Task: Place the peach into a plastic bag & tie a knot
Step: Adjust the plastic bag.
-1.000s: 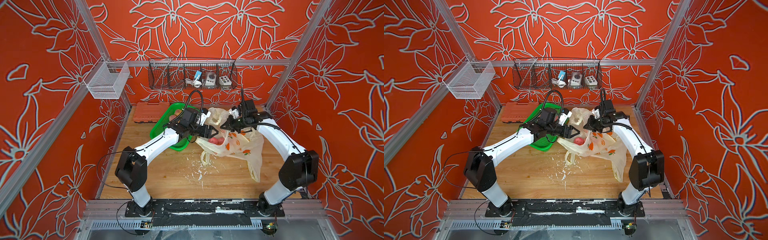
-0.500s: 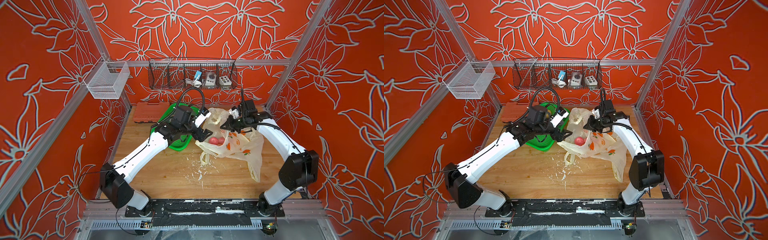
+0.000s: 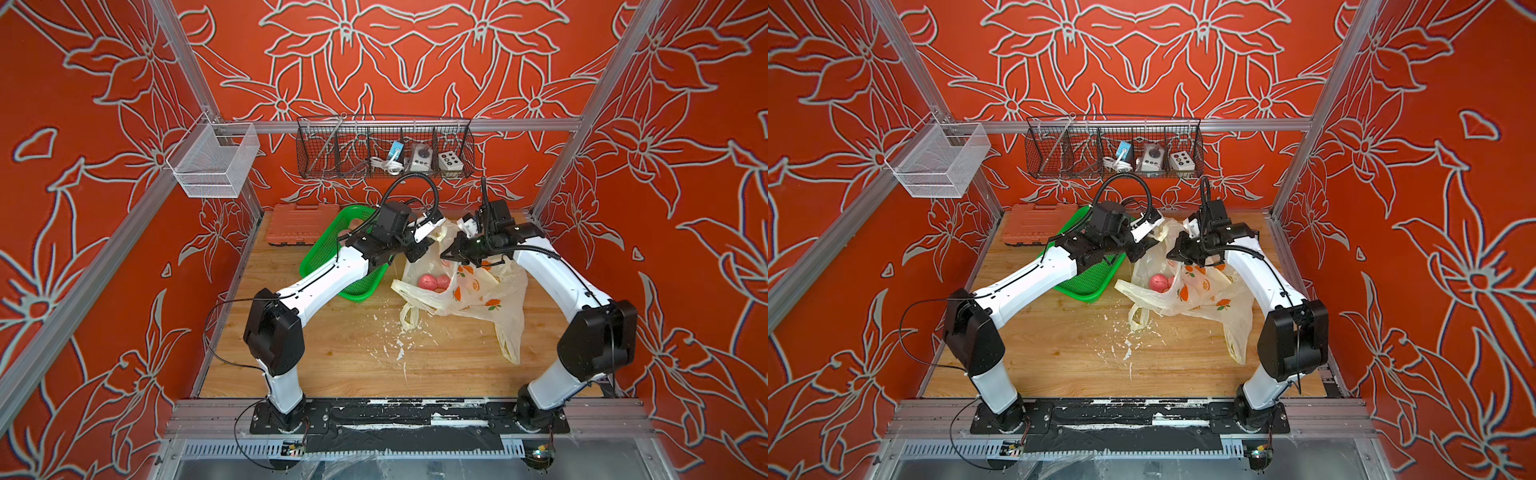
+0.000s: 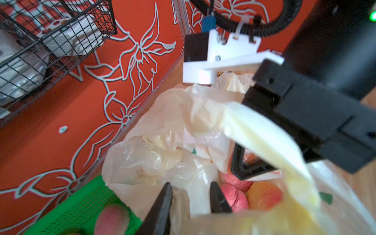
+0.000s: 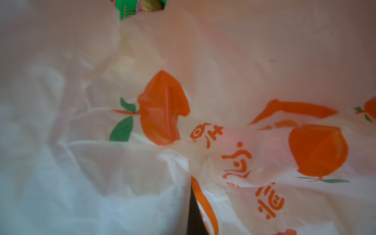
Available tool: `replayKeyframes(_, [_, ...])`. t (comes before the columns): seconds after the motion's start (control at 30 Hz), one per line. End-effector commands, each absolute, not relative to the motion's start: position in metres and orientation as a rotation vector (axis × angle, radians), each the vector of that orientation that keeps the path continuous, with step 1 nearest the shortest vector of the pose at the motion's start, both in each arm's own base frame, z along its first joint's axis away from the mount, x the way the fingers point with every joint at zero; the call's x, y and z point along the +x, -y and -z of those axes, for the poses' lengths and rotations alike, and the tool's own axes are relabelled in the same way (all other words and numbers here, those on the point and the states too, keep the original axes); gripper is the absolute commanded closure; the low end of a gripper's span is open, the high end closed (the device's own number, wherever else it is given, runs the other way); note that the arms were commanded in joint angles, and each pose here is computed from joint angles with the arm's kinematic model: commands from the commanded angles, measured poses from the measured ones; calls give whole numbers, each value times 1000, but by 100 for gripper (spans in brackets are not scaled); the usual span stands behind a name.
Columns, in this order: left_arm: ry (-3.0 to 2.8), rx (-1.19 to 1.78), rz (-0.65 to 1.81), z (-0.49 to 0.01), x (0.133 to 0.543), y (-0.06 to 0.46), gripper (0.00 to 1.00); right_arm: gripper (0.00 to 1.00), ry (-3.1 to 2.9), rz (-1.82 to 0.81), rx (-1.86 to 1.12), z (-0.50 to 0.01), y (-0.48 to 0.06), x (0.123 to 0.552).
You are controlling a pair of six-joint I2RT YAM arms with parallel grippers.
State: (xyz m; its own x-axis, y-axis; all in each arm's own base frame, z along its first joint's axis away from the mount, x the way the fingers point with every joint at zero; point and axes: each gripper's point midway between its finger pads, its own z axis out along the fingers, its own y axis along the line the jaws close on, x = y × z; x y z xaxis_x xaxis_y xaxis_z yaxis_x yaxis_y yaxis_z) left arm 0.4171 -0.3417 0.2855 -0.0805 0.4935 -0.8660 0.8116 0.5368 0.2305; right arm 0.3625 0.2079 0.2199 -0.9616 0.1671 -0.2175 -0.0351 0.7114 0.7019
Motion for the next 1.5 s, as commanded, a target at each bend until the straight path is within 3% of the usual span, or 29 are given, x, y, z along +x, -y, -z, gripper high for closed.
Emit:
replayKeyframes(0.0, [-1681, 1057, 392, -315, 418, 343, 91, 100, -2652, -1045, 78, -225, -201, 361])
replayKeyframes(0.03, [-1697, 1045, 395, -317, 418, 341, 99, 98, -2649, -1039, 75, -227, -200, 360])
replayKeyframes(0.1, [-1728, 1020, 409, -320, 418, 339, 100, 88, -2654, -1009, 62, -228, -197, 357])
replayKeyframes(0.2, [-1816, 955, 465, -322, 421, 329, 100, 61, -2661, -910, 25, -234, -186, 348])
replayKeyframes(0.27, [-1881, 894, 494, -325, 424, 322, 100, 50, -2653, -781, -19, -243, -174, 339])
replayKeyframes(0.53, [-2052, 773, 633, -322, 431, 307, 100, 33, -2567, -135, -569, -260, -167, 264])
replayKeyframes(0.77, [-2175, 661, 794, -303, 449, 294, 100, 27, -2436, 0, -740, -281, -159, 245])
replayKeyframes(1.07, [-2233, 625, 935, -295, 460, 289, 100, 23, -2104, -62, -1452, -234, -270, 168])
replayKeyframes(1.47, [-2263, 620, 1048, -291, 458, 285, 100, 22, -1798, -8, -1846, -170, -358, 177])
